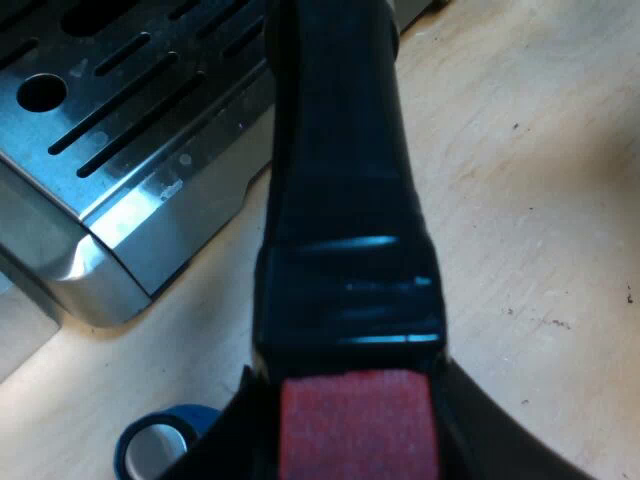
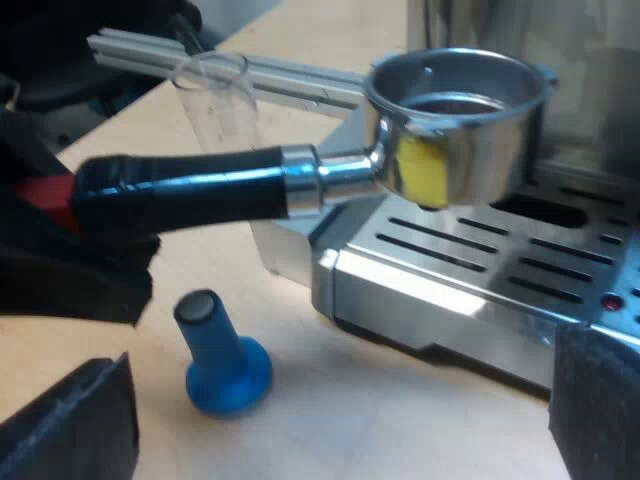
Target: Put the handle in the coffee machine
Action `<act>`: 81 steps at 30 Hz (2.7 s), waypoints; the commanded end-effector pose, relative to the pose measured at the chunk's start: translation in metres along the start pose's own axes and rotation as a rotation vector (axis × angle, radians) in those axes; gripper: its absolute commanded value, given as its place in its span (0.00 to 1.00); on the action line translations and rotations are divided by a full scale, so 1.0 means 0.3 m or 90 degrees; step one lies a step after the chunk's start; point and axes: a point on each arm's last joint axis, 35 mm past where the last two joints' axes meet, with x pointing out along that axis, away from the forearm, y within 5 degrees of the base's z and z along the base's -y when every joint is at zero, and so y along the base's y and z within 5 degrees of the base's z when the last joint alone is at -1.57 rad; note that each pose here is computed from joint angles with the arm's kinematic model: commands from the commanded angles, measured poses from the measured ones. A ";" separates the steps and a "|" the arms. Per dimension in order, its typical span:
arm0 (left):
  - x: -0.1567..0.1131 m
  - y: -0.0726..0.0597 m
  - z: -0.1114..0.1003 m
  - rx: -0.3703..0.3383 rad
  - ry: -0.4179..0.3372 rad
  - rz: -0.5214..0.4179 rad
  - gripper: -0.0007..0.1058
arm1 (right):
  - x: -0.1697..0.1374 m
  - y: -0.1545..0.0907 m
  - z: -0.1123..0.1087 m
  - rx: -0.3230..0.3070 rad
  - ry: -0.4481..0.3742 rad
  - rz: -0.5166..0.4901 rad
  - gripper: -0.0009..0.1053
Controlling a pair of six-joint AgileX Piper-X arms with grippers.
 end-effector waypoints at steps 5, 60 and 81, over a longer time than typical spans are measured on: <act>-0.012 -0.007 0.026 0.026 -0.039 -0.018 0.01 | 0.028 0.016 -0.002 0.011 -0.026 -0.043 0.80; -0.013 -0.002 0.041 0.043 -0.059 -0.004 0.01 | 0.162 0.101 -0.076 -0.030 -0.100 -0.165 0.80; 0.011 0.047 0.021 0.059 -0.042 -0.047 0.01 | 0.164 0.092 -0.078 -0.044 -0.092 -0.191 0.80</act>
